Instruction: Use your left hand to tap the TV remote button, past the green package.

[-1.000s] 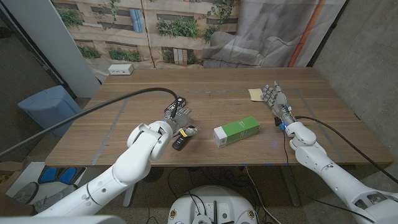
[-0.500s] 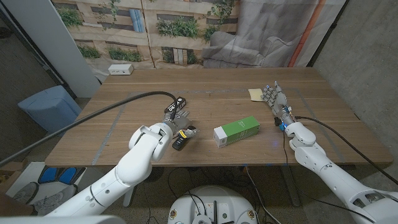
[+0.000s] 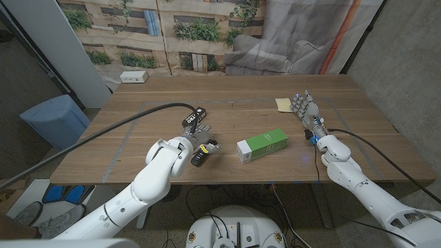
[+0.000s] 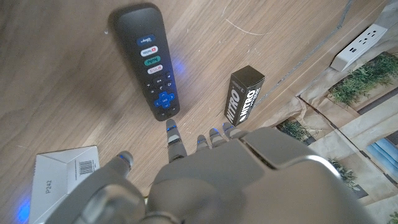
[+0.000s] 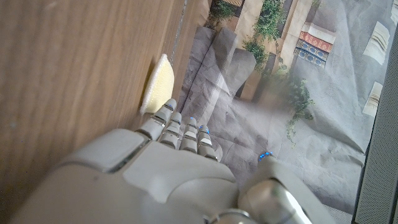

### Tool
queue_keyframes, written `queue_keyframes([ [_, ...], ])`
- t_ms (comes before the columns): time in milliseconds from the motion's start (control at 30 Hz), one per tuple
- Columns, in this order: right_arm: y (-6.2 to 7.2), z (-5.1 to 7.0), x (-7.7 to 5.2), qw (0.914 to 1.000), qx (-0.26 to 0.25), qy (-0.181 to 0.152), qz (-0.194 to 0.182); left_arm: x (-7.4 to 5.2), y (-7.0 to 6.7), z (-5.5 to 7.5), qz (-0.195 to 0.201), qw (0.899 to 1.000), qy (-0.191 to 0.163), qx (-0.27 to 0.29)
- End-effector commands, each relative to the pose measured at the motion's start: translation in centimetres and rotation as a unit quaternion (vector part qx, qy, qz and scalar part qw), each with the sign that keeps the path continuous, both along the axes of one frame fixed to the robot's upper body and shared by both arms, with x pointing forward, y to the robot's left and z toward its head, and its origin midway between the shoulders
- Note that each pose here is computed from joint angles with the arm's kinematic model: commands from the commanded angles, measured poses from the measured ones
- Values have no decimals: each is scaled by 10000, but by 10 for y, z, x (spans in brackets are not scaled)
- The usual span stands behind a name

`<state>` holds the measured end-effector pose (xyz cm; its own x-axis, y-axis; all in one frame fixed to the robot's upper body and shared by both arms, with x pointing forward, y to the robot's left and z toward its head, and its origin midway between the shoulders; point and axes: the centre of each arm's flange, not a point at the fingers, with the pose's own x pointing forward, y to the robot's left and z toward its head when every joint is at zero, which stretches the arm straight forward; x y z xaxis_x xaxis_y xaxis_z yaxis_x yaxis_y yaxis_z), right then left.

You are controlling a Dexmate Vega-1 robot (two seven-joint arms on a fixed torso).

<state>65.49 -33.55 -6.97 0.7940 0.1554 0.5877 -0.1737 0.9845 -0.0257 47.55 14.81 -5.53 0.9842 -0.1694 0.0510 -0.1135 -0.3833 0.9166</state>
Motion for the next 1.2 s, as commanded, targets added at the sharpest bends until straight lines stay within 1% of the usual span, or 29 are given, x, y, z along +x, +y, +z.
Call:
queue_keyframes([
  [33, -5, -2, -3, 10000, 23, 1, -52, 7, -1, -7, -8, 9999, 150, 23],
  [500, -5, -2, -2, 10000, 36, 0, -47, 10, 1, -8, 28, 9998, 219, -34],
  [1200, -4, -3, -2, 9999, 67, 18, -79, 16, 9, -8, 24, 9994, 267, -226],
])
